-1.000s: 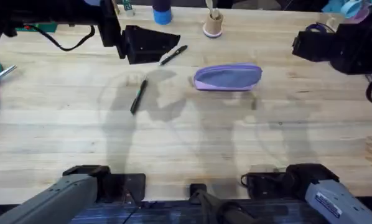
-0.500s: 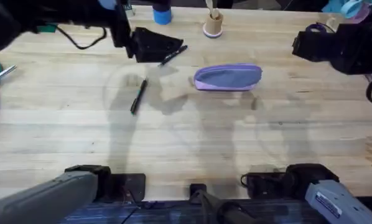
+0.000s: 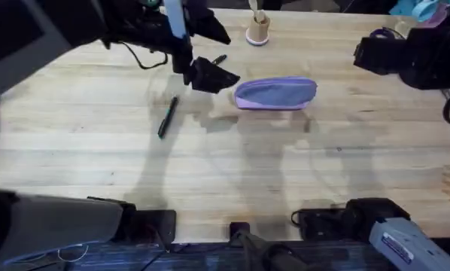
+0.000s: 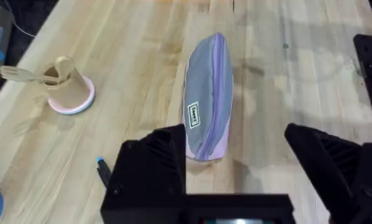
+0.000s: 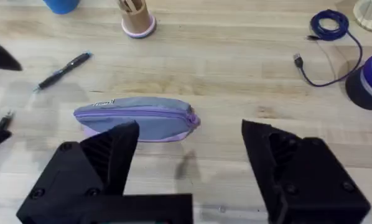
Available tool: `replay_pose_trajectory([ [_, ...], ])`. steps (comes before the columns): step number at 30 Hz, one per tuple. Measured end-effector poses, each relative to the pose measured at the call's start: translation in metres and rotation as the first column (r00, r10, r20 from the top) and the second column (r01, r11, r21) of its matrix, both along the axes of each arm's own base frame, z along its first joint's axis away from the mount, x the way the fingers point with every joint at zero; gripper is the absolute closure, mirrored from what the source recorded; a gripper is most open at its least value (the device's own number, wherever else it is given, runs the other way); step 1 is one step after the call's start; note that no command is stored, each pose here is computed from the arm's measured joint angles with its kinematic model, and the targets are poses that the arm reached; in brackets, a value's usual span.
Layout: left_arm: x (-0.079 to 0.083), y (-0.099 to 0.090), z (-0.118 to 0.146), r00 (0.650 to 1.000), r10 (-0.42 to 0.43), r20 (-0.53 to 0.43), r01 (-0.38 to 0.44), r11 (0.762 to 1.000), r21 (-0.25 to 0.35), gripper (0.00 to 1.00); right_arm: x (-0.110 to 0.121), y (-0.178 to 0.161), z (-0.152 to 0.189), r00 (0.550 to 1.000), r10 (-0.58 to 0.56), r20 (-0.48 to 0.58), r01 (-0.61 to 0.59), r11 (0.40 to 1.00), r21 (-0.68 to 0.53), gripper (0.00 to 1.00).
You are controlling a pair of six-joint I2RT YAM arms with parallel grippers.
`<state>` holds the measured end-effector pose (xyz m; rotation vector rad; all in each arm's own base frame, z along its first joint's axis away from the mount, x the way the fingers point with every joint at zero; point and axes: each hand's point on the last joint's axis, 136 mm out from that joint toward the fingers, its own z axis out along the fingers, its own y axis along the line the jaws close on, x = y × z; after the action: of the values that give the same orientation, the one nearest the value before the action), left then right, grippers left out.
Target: Unzip the bag, pick up the pens from the table one at a time and place them inside, then zip the bag closed.
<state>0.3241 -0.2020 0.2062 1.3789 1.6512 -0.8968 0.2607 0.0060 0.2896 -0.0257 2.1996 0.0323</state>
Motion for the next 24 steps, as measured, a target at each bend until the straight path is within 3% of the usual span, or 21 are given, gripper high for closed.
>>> replay_pose_trajectory([
  [14, 0.020, -0.026, -0.056, 0.995, -0.087, -0.058, 0.084, 0.995, -0.052, 0.007, 0.000, 0.000, 0.000, 1.000, 0.000, 0.000, 0.000, 1.000, 0.000, 0.006],
  [24, 0.028, -0.031, -0.081, 0.992, -0.096, -0.077, 0.092, 0.994, -0.054, 0.007, 0.000, 0.000, 0.000, 1.000, 0.000, 0.000, 0.000, 1.000, 0.000, 0.006],
])
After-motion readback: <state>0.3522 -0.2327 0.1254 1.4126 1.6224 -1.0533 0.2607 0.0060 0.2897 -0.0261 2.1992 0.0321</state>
